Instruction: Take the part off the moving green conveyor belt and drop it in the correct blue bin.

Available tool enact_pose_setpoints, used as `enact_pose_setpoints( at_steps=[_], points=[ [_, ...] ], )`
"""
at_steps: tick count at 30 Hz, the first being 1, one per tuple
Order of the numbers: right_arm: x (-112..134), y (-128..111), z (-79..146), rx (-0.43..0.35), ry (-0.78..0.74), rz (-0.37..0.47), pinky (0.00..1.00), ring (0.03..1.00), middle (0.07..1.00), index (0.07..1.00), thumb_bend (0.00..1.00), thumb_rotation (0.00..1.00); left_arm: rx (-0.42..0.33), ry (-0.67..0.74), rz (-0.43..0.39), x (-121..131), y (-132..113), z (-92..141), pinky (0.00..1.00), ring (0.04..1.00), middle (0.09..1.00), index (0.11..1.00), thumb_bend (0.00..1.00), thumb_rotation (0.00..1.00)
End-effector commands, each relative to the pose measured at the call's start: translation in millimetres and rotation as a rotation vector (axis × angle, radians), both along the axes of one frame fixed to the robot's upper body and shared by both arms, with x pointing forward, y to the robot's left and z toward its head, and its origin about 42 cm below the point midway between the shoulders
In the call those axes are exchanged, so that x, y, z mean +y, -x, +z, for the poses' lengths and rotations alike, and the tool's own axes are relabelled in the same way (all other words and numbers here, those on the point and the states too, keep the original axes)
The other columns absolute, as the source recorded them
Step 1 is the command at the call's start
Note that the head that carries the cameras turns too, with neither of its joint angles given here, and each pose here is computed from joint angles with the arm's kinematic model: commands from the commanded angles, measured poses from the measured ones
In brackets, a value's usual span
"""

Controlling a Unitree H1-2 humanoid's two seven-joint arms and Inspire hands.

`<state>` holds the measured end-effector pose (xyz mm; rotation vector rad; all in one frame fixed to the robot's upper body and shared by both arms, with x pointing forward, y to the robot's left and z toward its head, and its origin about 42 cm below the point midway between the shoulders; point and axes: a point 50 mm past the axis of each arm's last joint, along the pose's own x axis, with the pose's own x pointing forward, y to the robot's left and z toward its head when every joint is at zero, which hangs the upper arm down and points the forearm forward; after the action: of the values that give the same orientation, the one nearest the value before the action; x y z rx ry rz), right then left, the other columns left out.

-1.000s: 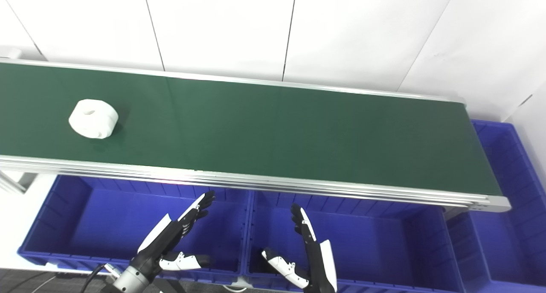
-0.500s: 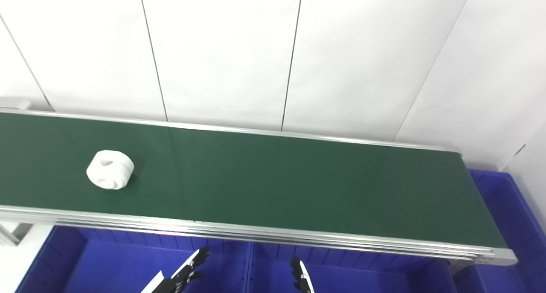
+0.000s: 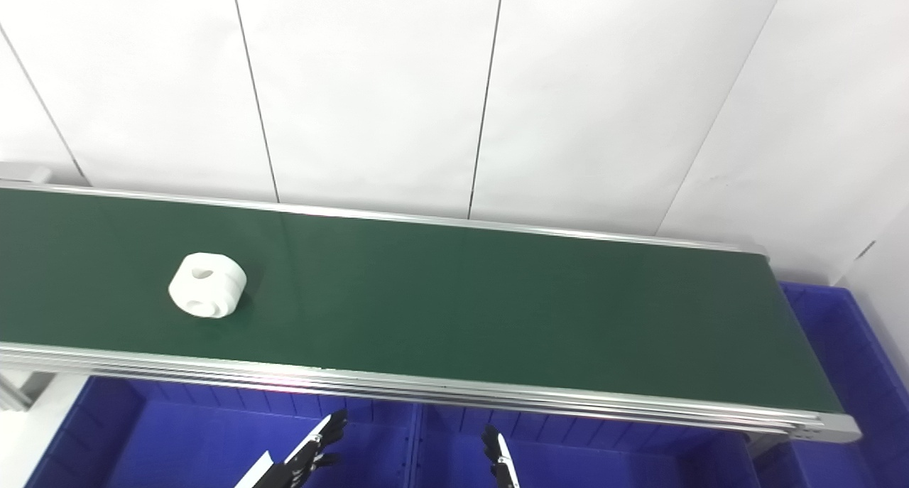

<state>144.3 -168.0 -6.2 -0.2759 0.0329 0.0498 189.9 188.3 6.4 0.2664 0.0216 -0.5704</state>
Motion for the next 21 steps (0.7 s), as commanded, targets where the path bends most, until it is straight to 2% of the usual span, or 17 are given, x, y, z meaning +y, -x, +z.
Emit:
enact_pose_setpoints(
  at_steps=[1, 13, 21],
  points=[
    [1.0, -5.0, 12.9, -0.089, -0.035, 0.009, 0.92, 0.941, 0.95, 0.986, 0.83, 0.71, -0.082, 0.027, -0.004, 0.4, -7.6, 14.1, 0.89, 0.984, 1.0, 0.995, 0.82, 0.57],
    [-4.4, -3.3, 23.5, -0.104, -0.06, 0.019, 0.98, 0.979, 0.988, 1.0, 0.82, 0.78, -0.107, 0.031, 0.006, -3.6, -5.6, 24.7, 0.89, 0.974, 1.0, 0.991, 0.81, 0.57],
    [-21.4, -4.8, 31.8, -0.11, -0.078, 0.019, 0.94, 0.948, 0.956, 0.984, 0.86, 0.75, -0.114, 0.023, 0.005, -19.4, -7.4, 35.1, 0.94, 1.0, 1.0, 1.0, 0.74, 0.62]
  ],
)
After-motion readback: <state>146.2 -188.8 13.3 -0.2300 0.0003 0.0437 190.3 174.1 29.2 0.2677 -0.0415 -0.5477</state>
